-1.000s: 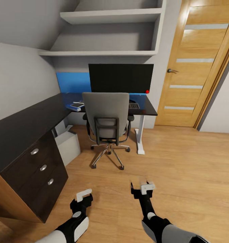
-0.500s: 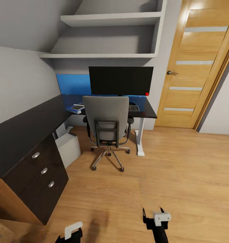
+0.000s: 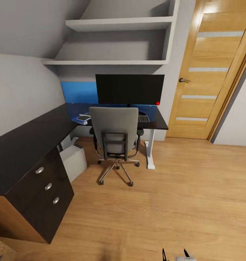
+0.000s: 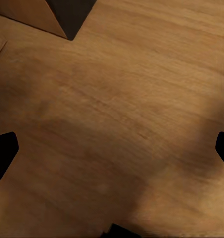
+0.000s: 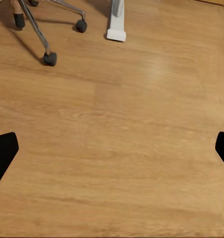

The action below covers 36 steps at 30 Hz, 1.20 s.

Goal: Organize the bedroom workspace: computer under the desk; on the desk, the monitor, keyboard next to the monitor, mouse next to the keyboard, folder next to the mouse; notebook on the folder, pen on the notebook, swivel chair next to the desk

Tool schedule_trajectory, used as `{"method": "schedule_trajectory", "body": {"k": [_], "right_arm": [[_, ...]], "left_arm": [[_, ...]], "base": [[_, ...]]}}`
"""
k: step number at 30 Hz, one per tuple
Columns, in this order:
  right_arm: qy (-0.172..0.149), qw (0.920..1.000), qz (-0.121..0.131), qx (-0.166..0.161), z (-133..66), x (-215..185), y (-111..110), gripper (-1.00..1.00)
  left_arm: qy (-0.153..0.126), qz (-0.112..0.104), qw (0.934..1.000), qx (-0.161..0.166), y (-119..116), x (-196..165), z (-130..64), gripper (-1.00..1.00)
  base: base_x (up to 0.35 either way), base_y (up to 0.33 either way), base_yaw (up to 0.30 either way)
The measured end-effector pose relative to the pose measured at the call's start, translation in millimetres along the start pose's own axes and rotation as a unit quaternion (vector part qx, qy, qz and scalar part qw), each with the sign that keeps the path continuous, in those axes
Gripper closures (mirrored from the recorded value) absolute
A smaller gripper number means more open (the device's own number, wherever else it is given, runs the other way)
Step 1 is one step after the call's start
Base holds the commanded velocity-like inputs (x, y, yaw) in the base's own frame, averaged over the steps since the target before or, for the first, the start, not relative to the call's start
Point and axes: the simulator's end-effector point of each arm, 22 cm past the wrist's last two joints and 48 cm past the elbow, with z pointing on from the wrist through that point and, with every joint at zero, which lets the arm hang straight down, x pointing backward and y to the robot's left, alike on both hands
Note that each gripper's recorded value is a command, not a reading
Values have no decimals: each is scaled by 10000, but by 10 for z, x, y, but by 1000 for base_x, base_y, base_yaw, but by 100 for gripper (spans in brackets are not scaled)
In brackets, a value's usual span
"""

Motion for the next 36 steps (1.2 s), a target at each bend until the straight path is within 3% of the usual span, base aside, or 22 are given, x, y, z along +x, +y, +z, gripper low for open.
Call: {"method": "schedule_trajectory", "body": {"k": [11,18,21,29,32,33,36], "right_arm": [[314,9975,90,626,-269,121,-634,-100],[478,9967,55,648,-463,157,-700,-100],[983,9930,-61,648,-550,343,-723,-100],[1496,9865,-195,644,-666,436,-764,-100],[1663,9838,-249,620,-710,459,-766,-100],[1713,9830,-264,599,-723,462,-751,-100],[1759,9823,-269,584,-752,430,-733,-100]], "left_arm": [[-93,33,9999,112,213,178,-388,-100],[-290,-3,9994,176,276,130,-592,-100],[-395,-3,9991,156,358,65,-636,-100],[-429,135,9990,22,635,-79,-660,-100],[-244,226,9994,74,655,-34,-685,-100],[68,318,9993,211,609,92,-694,-100],[542,431,9967,422,577,254,-729,-100]], "base": [[0,0,0],[0,0,0],[0,0,-25],[0,0,-97],[0,0,-24],[0,0,-10],[0,0,-5]]}}
